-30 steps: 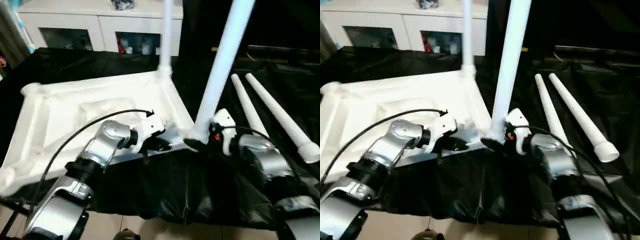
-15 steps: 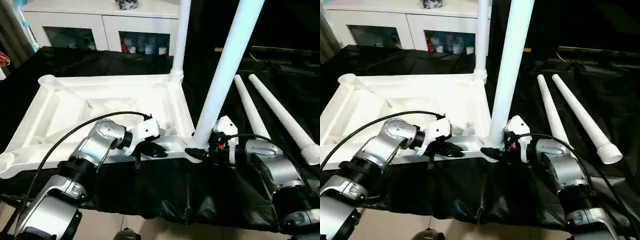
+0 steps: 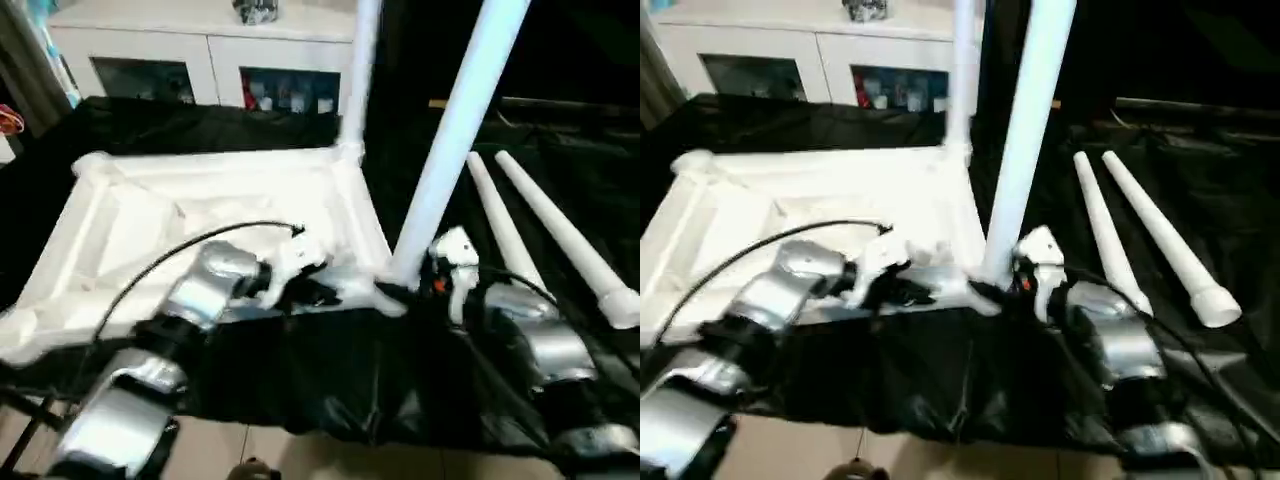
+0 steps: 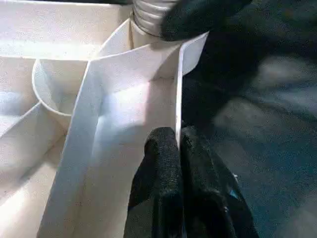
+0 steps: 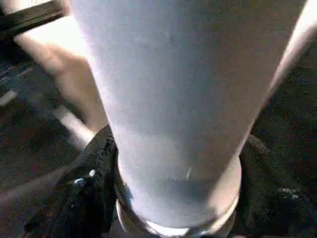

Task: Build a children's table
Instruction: Rotate leg to tighten

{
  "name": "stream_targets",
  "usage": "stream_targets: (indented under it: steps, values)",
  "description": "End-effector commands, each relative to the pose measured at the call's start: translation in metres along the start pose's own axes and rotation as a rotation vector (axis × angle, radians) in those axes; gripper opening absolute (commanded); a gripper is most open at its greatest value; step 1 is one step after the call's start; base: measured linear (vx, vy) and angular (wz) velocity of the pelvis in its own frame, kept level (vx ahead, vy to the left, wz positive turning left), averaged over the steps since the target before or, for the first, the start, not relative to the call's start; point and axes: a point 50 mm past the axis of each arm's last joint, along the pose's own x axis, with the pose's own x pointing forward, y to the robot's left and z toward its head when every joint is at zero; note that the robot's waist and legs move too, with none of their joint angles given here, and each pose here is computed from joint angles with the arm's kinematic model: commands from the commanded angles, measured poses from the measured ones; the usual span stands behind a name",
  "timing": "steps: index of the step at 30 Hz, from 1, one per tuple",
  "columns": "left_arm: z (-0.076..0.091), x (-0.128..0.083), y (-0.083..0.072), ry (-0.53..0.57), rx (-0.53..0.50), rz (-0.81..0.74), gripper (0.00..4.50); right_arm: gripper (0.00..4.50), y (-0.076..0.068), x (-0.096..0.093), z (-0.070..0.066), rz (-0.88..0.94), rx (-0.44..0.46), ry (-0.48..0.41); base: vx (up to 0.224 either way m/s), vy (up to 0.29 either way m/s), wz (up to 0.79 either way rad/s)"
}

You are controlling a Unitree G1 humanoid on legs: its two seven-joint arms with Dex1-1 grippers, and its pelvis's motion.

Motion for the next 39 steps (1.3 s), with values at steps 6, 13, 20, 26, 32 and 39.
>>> stream_targets:
  steps: [6, 13, 20, 26, 32, 39]
  values:
    - [0.035, 0.039, 0.003, -0.042, -0.071, 0.225, 0.0, 2.74, 0.018, 0.052, 0.0, -0.279, 0.141, 0.005, 0.0, 0.0, 0.0]
    - [0.043, 0.048, -0.005, -0.057, -0.007, 0.202, 0.0, 3.44, 0.027, 0.067, 0.005, -0.288, 0.17, -0.037, 0.0, 0.0, 0.0]
    - [0.026, 0.037, -0.015, -0.055, 0.104, 0.018, 0.0, 3.92, 0.023, 0.057, 0.01, -0.144, 0.039, -0.05, 0.0, 0.0, 0.0]
    - [0.012, 0.021, -0.019, -0.04, 0.138, -0.099, 0.0, 3.92, 0.017, 0.033, 0.005, 0.045, -0.095, -0.002, 0.0, 0.0, 0.0]
    - [0.005, 0.008, -0.016, -0.026, 0.149, -0.156, 0.0, 3.92, 0.01, 0.012, 0.003, 0.17, -0.151, 0.035, 0.0, 0.0, 0.0]
    - [-0.002, -0.014, -0.012, 0.003, 0.155, -0.246, 0.0, 3.77, 0.02, -0.011, 0.004, 0.413, -0.169, 0.072, 0.0, 0.0, 0.0]
